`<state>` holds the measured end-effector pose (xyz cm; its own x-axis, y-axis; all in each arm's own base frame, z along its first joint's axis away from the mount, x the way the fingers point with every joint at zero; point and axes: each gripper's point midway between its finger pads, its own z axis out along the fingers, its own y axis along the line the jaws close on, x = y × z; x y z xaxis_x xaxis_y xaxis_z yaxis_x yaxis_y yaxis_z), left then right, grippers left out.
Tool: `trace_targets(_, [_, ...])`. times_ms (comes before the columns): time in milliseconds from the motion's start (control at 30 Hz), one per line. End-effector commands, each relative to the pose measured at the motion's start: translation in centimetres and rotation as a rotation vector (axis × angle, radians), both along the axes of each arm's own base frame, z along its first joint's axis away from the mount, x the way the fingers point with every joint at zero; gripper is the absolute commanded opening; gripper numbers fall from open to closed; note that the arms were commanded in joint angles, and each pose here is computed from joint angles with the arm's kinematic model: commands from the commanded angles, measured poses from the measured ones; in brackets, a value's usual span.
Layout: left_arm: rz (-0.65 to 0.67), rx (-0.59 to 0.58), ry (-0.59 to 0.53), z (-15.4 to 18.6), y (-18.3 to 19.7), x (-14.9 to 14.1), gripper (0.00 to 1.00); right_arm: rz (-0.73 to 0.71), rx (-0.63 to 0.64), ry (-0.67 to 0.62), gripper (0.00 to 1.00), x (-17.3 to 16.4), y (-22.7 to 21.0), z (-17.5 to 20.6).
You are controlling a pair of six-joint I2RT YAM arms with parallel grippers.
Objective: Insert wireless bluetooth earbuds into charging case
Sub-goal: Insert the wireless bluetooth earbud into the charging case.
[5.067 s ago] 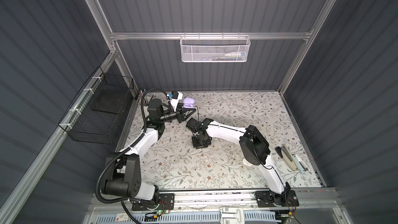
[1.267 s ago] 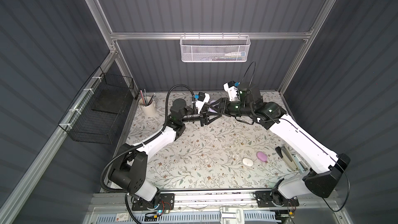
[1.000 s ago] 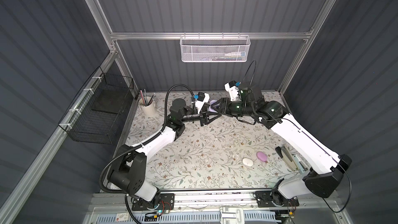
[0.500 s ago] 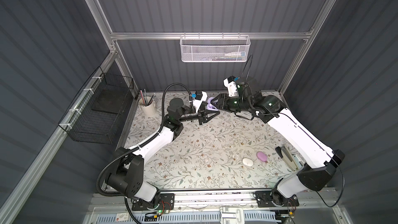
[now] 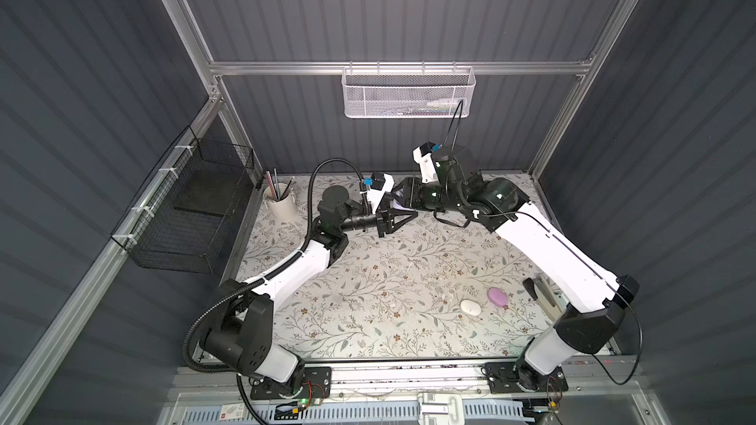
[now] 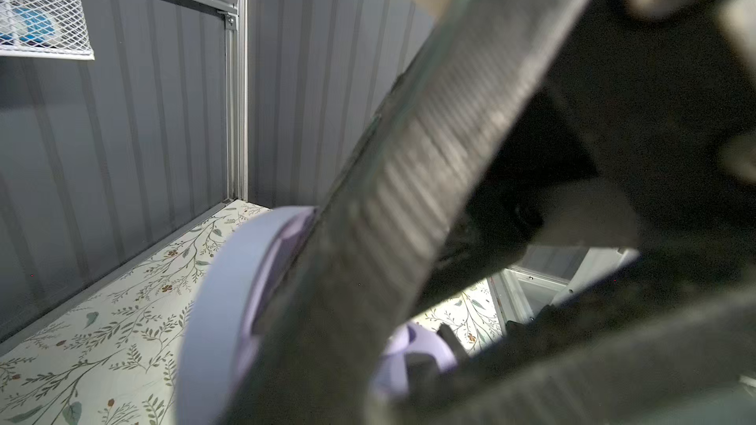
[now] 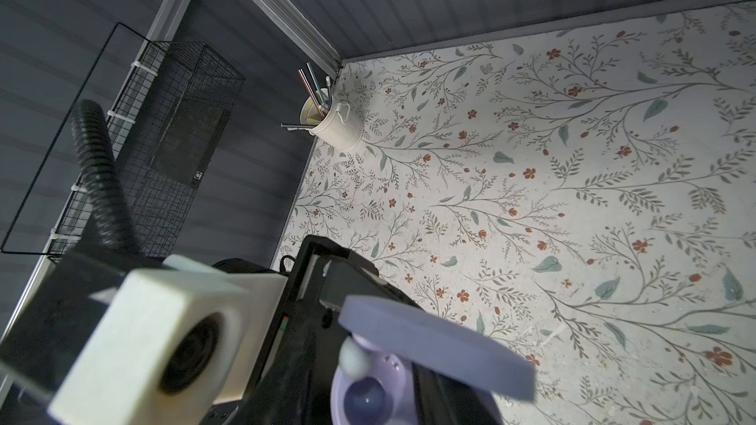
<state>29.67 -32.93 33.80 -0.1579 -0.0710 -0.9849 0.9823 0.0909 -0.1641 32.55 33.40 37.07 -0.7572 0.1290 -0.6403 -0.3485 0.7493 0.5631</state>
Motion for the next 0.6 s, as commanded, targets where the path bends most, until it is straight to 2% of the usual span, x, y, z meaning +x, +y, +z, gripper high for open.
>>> trace_targets(0, [-0.021, -0.046, -0.112, 3.1, 0.5, -1.6, 0.07, -0.012, -0.077, 0.046, 0.41, 0.2, -0.2, -2.2])
trace_targets(133, [-0.016, -0.043, -0.116, 3.1, 0.6, -1.7, 0.06, -0.039, -0.143, 0.079, 0.38, 0.0, -0.8, -3.5])
trace_targets(400, [0.013, -0.036, -0.112, 2.6, 0.8, -1.5, 0.06, -0.043, -0.100, 0.037, 0.26, -0.6, -1.4, -2.0])
trace_targets(567, [0.039, -0.045, -0.121, 2.7, 0.7, -0.9, 0.06, -0.049, -0.072, 0.022, 0.24, -1.1, -1.8, -1.5])
